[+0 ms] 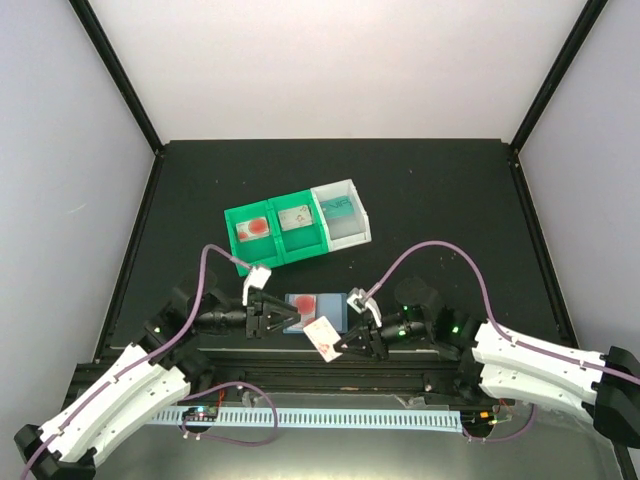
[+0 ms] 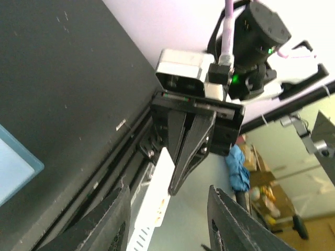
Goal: Take the credit cards out of the card holder
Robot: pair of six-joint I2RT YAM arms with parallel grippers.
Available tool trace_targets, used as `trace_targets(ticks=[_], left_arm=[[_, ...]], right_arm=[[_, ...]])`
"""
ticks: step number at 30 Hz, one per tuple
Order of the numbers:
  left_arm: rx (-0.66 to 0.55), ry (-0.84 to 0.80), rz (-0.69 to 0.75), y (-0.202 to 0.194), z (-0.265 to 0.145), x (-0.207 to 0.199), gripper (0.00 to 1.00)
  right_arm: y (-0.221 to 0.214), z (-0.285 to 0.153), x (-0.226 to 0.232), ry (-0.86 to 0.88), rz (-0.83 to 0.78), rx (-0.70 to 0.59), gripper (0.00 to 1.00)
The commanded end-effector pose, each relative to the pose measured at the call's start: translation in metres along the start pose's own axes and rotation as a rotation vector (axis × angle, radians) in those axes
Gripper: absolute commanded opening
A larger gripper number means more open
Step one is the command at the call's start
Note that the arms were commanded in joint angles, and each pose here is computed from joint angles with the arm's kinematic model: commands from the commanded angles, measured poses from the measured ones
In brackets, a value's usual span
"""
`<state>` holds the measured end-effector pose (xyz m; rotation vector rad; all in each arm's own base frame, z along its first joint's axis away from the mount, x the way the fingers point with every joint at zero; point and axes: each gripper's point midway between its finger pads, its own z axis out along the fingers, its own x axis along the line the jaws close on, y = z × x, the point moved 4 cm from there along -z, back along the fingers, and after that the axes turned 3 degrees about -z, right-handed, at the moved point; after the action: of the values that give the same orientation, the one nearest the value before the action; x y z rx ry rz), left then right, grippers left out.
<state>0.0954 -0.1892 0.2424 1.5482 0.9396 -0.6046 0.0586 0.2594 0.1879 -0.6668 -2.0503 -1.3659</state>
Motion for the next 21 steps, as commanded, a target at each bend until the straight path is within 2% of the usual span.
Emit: trace_targets(ticks=[1, 10, 17, 21], left_arm=[[0.156, -0.075, 0.024, -0.017, 0.001, -0.007, 0.41], [0.236, -0.185, 0.022, -0.023, 0.005, -0.015, 0.34], [0.279, -0.226, 0.007, -0.028, 0.006, -0.016, 0.33], [0.295, -0.235, 0.005, -0.028, 0.006, -0.018, 0.27]], right_arm=[[-0.001, -0.001, 0.019, 0.117, -0.069, 0.061, 0.01], [0.006, 0.005, 0.029, 0.202, -0.092, 0.094, 0.01], [0.013, 0.007, 0.034, 0.223, -0.101, 0.099, 0.01], [0.016, 0.011, 0.033, 0.227, -0.094, 0.107, 0.01]])
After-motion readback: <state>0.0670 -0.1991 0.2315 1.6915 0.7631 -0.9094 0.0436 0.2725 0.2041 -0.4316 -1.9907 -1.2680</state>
